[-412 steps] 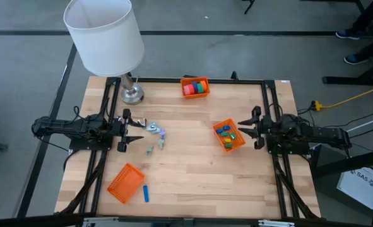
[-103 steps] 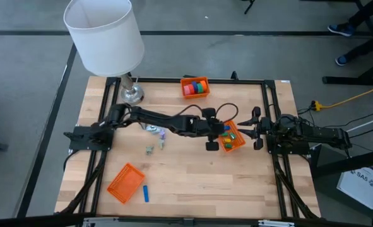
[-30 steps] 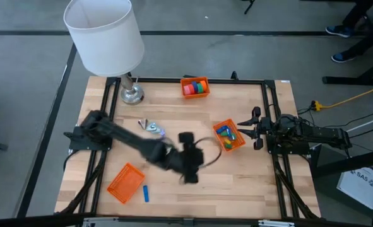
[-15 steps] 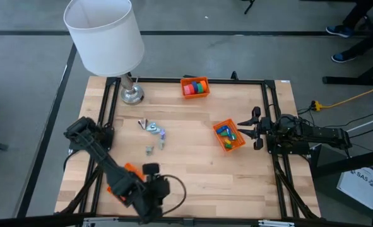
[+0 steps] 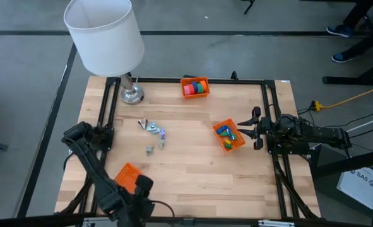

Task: Pick and place Stapler, Stapler remover, tape
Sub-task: Put the blue stapler into the middle orange bin

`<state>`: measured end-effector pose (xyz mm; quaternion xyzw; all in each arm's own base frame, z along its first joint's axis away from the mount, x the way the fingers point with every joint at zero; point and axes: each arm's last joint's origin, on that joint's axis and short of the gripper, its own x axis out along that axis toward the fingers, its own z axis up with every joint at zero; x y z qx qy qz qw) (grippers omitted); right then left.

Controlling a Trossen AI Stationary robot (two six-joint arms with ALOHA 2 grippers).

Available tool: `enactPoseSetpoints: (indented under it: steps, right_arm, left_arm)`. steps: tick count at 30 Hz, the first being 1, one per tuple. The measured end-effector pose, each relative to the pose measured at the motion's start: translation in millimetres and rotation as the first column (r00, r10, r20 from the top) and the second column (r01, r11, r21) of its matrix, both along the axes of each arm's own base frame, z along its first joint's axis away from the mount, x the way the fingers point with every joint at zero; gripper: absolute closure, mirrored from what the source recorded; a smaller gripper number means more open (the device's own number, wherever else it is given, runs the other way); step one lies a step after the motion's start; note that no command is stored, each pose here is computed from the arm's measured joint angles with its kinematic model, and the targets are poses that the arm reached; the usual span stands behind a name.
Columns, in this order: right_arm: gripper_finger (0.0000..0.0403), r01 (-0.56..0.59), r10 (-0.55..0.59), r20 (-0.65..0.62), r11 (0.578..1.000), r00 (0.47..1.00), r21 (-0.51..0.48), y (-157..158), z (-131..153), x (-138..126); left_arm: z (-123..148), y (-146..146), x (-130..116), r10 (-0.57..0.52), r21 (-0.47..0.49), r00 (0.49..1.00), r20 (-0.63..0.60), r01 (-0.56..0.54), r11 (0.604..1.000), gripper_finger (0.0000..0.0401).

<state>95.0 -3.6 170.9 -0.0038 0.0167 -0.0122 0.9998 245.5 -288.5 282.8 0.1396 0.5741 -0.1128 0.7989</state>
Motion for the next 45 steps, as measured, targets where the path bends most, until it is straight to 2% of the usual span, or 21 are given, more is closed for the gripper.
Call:
enactPoseSetpoints:
  steps: [4,8,11,16,22,25,30,33,39,45]
  right_arm:
    - [0.0279,0.000,0.000,0.000,1.000,1.000,0.000,0.0,0.0,0.0]
    - [0.0279,0.000,0.000,0.000,1.000,1.000,0.000,0.0,0.0,0.0]
    - [0.0279,0.000,0.000,0.000,1.000,1.000,0.000,0.0,0.0,0.0]
    - [0.0279,0.000,0.000,0.000,1.000,1.000,0.000,0.0,-0.1,0.0]
    - [0.0279,0.000,0.000,0.000,1.000,1.000,0.000,0.0,-0.1,0.0]
    - [0.0279,0.000,0.000,0.000,1.000,1.000,0.000,0.0,-0.1,0.0]
    - [0.0279,0.000,0.000,0.000,1.000,1.000,0.000,0.0,-0.1,0.0]
    - [0.0279,0.000,0.000,0.000,1.000,1.000,0.000,0.0,-0.1,0.0]
    - [0.0279,0.000,0.000,-0.001,1.000,1.000,0.000,0.0,-0.2,0.0]
    - [0.0279,0.000,0.000,-0.001,1.000,1.000,0.000,0.0,-0.2,0.0]
  left_arm:
    - [-19.4,3.6,17.3,-0.140,-0.006,0.983,-0.122,0.140,0.990,0.0219]
    - [-46.1,3.6,32.3,-0.286,0.018,0.935,-0.207,0.296,0.955,0.0219]
    - [-64.9,5.6,42.2,-0.344,0.052,0.903,-0.255,0.369,0.928,0.0219]
    - [-93.8,9.9,50.1,-0.360,0.111,0.859,-0.365,0.424,0.899,0.0219]
    - [-119.2,7.7,49.6,-0.363,0.112,0.807,-0.466,0.461,0.880,0.0219]
    - [-127.6,6.0,46.2,-0.358,0.114,0.782,-0.510,0.474,0.873,0.0219]
    - [-135.2,4.6,38.3,-0.370,0.139,0.726,-0.580,0.536,0.833,0.0219]
    - [-139.4,1.6,35.7,-0.376,0.155,0.717,-0.586,0.555,0.817,0.0219]
    - [-147.6,-1.4,30.6,-0.380,0.224,0.731,-0.566,0.580,0.783,0.0230]
    - [-149.1,0.0,29.0,-0.357,0.210,0.732,-0.580,0.558,0.803,0.0303]
